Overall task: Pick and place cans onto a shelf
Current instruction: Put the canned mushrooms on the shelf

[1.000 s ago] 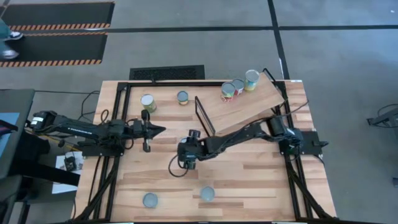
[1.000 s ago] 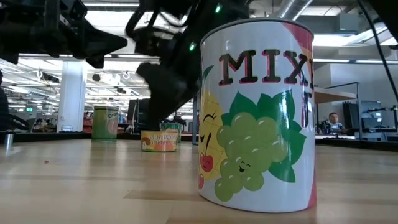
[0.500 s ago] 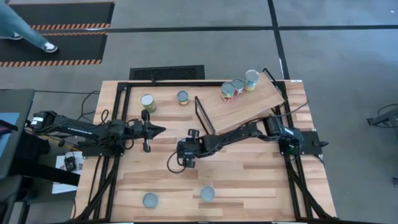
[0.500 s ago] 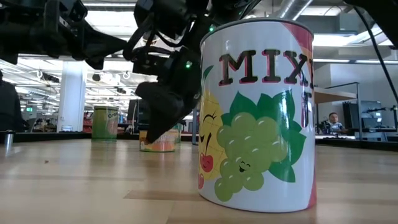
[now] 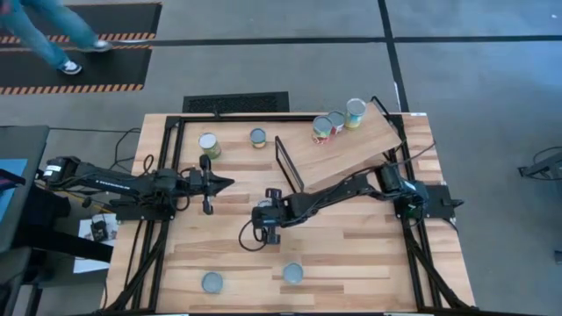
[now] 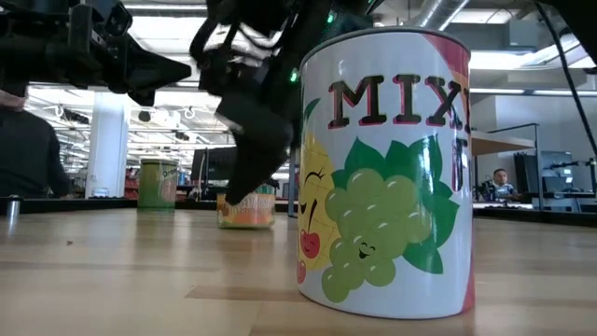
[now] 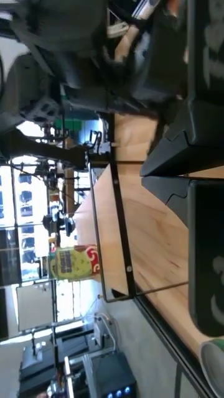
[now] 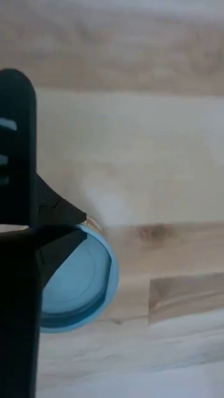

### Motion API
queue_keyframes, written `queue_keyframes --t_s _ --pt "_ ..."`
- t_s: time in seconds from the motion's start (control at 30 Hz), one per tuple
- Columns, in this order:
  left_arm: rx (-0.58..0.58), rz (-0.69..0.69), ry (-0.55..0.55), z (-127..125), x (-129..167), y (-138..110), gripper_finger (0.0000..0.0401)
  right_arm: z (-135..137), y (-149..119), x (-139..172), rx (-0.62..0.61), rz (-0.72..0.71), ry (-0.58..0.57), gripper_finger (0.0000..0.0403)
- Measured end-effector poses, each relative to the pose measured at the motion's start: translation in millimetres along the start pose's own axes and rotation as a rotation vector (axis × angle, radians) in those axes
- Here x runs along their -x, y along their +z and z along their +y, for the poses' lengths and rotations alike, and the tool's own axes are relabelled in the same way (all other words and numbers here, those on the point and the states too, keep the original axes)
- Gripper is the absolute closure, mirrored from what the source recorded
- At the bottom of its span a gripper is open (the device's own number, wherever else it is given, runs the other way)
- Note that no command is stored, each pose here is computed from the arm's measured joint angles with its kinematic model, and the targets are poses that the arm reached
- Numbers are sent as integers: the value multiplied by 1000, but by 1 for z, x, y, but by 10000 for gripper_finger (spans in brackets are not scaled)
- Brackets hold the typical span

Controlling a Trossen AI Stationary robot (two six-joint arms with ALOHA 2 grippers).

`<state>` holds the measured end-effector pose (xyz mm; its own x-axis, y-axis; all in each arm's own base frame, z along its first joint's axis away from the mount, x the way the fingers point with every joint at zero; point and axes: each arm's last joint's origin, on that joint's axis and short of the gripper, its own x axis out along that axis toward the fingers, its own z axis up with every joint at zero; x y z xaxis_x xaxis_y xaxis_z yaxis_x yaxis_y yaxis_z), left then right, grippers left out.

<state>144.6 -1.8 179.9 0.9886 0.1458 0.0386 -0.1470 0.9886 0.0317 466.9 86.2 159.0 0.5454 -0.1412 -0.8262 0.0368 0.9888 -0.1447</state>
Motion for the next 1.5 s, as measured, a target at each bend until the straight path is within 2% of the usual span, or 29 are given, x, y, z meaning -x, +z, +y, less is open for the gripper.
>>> queue_keyframes --t_s 0.13,0.27,0.4,0.5,0.67,0.83,1.03,1.5 --pt "-1 9 44 1 0 -1 401 -2 15 33 -3 -80 82 386" --pt "1 15 60 2 0 -1 401 -5 29 75 40 -178 103 388" --pt "1 17 64 2 0 -1 401 -16 42 129 26 -300 107 390" --pt "6 17 79 2 0 -2 401 -33 43 160 3 -336 25 386" --pt "8 16 84 2 0 -1 401 -80 36 186 -43 -278 -139 386" --pt "15 16 88 3 0 -1 401 -129 23 189 -114 -162 -242 386" --pt "15 17 89 3 0 -2 401 -173 9 179 -198 -53 -279 385" --pt "14 22 89 3 0 -2 401 -201 -1 150 -380 38 -262 386"
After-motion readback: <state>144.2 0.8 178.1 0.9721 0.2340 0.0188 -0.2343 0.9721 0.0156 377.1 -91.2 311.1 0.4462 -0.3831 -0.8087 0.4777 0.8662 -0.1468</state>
